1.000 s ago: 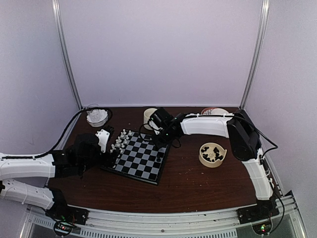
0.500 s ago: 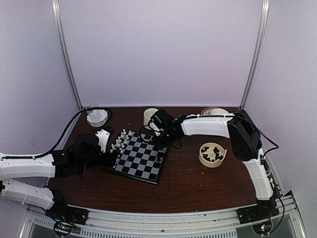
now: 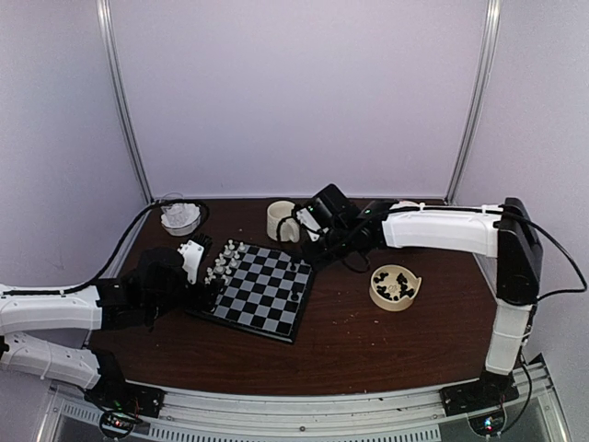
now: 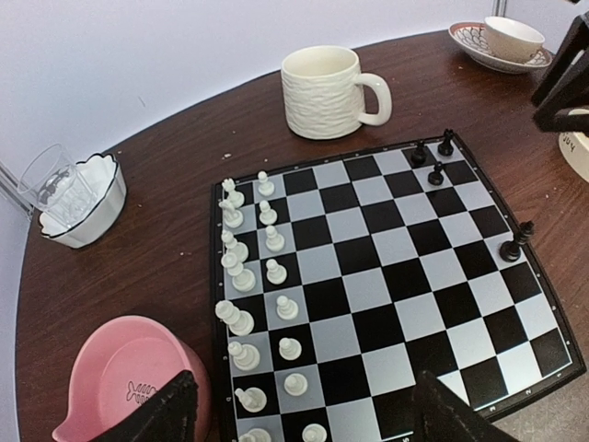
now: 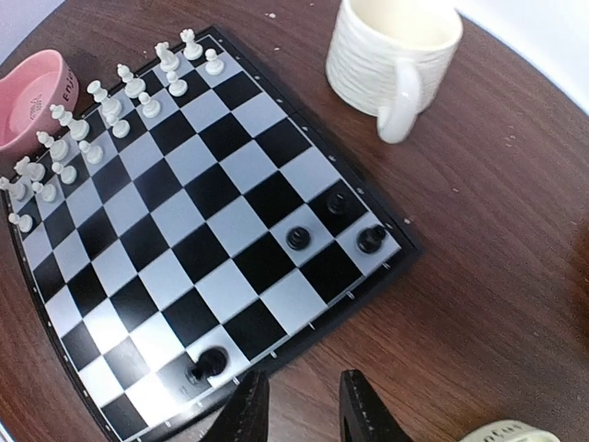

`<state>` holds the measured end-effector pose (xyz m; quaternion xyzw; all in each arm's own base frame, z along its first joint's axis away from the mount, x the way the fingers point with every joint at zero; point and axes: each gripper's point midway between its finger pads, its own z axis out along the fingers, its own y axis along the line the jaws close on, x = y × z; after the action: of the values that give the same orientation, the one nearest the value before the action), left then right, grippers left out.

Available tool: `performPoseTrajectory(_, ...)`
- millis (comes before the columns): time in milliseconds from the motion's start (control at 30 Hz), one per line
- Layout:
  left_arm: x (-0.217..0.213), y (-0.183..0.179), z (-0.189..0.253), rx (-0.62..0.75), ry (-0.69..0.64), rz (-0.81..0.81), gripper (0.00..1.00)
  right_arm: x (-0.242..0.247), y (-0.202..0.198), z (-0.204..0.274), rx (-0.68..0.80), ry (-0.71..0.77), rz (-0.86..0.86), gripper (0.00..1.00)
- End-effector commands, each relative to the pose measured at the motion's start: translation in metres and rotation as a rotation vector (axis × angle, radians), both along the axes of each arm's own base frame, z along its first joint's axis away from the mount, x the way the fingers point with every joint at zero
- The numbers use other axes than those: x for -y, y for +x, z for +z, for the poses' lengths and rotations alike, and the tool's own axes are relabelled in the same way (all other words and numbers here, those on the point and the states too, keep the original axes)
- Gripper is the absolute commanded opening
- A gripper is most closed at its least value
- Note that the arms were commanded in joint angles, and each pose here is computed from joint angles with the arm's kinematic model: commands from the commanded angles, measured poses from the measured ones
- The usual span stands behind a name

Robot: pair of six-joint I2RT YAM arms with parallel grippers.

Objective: Set up the chess pieces on the board

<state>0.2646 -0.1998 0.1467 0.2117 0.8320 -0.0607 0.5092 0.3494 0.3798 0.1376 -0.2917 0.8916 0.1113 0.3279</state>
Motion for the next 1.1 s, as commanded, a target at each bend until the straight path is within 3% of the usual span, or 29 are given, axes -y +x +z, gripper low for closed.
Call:
performPoseTrajectory(0,0.010,-0.001,0.019,0.006,-0.064,-0.044,0.83,0.054,-0.011,0.016,0.072,-0.048,-0.109,0.29)
performPoseTrajectory(167,0.016,-0.005,0.030,0.020,-0.178,-0.057,0.96,0.121,-0.021,0.023,0.093,-0.013,-0.243,0.28)
performPoseTrajectory(333,0.025,0.002,0.049,-0.025,-0.304,0.003,0.98,0.166,-0.017,0.004,0.047,0.052,-0.370,0.26)
performPoseTrajectory(533,0.021,0.015,0.060,0.025,-0.303,0.066,0.98,0.184,-0.003,-0.032,-0.048,0.080,-0.470,0.24)
performPoseTrajectory(767,0.023,0.013,0.038,0.102,-0.227,-0.009,0.97,0.198,0.009,-0.060,-0.087,0.120,-0.587,0.24)
performPoseTrajectory(1067,0.039,0.008,0.033,0.050,-0.238,-0.084,0.98,0.213,0.016,-0.082,-0.129,0.185,-0.694,0.23)
